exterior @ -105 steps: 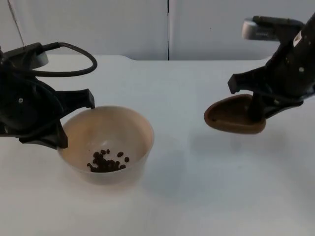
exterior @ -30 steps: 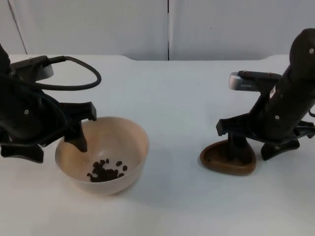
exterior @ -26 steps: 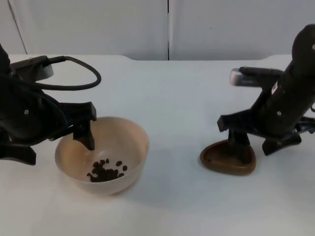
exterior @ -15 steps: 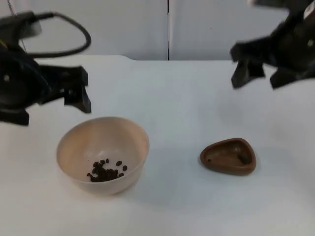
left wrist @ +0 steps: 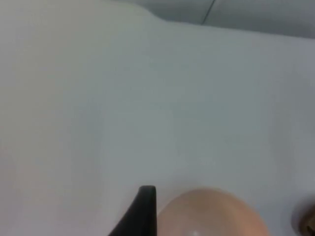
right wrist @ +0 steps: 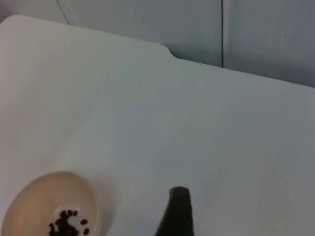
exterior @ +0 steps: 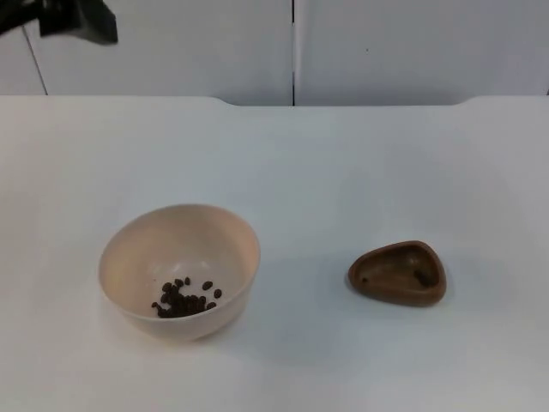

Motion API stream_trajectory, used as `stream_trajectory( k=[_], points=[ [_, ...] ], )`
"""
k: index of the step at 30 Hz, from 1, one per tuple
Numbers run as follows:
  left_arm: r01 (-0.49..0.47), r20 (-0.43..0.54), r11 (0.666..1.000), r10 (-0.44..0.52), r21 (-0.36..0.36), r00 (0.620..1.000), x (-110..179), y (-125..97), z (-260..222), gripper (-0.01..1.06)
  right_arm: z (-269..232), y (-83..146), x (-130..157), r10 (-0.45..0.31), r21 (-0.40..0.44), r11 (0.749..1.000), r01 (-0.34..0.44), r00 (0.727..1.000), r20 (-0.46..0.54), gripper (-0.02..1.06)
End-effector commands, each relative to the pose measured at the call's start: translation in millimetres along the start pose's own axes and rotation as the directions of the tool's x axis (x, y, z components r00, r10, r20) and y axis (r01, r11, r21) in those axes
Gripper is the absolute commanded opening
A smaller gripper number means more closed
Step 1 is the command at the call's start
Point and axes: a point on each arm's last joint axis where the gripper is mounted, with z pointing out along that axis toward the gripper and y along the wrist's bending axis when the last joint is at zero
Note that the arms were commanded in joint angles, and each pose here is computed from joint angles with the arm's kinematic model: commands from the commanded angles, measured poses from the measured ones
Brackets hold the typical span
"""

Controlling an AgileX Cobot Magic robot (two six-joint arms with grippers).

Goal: Pick up the bowl with the left hand and pour the coffee beans from the cup into the bowl with the right hand.

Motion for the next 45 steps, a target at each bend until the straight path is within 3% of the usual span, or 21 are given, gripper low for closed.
stream_trajectory(
  k=[1, 17, 26, 45],
  points=[
    [-0.015, 0.03, 1.0, 0.015, 0.005, 0.999, -2.2, -0.7, -8.2, 0.95, -8.7, 0.0, -0.6, -0.027, 0.002, 1.0, 0.027, 1.0, 0.006, 0.67],
    [-0.114, 0.085, 0.993, 0.11, 0.033, 0.99, -1.4, -6.1, -52.3, 0.95, -35.0, 3.0, 2.9, -0.056, -0.007, 0.998, 0.056, 0.998, -0.012, 0.67],
    [-0.159, 0.151, 0.986, 0.149, 0.051, 0.977, 2.3, -9.2, -88.4, 0.95, -59.2, 1.9, 26.2, -0.059, 0.0, 0.998, 0.059, 0.995, 0.079, 0.67],
    [-0.223, 0.199, 0.972, 0.204, 0.077, 0.959, 23.4, -10.2, -144.3, 0.95, -109.3, 1.6, 70.5, -0.078, 0.005, 0.997, 0.079, 0.976, 0.203, 0.67]
  ],
)
